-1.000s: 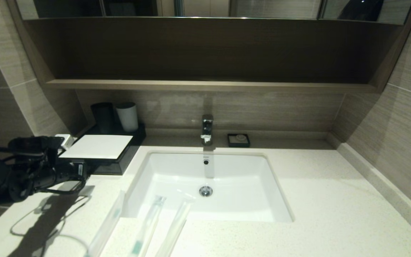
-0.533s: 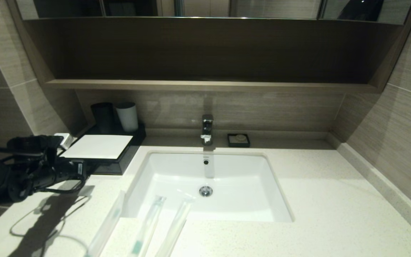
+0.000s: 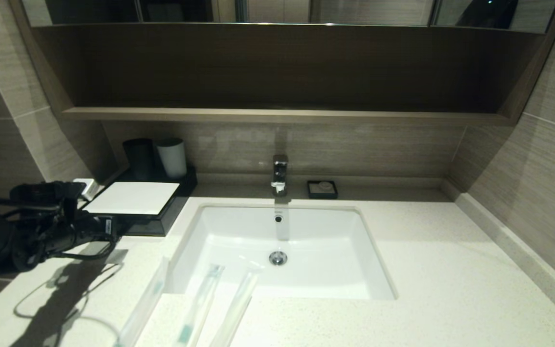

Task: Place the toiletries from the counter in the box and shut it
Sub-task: Open the drawer

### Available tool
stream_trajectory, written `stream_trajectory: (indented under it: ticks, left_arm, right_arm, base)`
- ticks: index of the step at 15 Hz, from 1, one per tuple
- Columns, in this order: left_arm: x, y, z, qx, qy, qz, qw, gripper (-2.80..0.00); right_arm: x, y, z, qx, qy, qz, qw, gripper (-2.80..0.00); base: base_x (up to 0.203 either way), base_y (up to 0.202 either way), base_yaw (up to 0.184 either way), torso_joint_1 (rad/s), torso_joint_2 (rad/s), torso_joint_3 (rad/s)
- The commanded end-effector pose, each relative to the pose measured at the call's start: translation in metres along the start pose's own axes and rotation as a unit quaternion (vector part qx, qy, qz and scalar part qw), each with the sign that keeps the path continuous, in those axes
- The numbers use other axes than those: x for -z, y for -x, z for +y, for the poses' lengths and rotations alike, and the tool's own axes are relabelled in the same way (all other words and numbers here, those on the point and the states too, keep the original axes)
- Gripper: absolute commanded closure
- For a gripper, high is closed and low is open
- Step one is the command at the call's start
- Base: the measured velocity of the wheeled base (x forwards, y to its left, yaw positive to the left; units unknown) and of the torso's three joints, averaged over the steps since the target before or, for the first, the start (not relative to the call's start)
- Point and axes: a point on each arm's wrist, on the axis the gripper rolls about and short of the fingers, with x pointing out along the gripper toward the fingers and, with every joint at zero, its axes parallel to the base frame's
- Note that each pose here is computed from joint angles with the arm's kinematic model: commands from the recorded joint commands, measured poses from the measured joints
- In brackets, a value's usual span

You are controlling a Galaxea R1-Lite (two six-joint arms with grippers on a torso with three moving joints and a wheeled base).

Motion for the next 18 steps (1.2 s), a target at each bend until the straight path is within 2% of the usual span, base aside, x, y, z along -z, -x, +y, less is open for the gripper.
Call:
stream_trajectory:
  ticks: [1, 18]
  left_arm:
    - [0.0005, -0.0026, 0.0004, 0.001, -0.001, -0.002, 1.0, 0.0]
    - [0.0014, -0.0097, 0.0018, 0.001, 0.001, -0.001, 1.0, 0.0]
  right_arm:
    - [0.0004, 0.0, 0.0, 0.0, 0.0, 0.0, 1.0, 0.0]
    - [0.0004, 0.0, 0.0, 0.0, 0.0, 0.0, 1.0, 0.0]
  base:
    - [0.0, 0.0, 0.0, 0.0, 0.0, 0.0]
    - [0.0, 0.0, 0.0, 0.0, 0.0, 0.0]
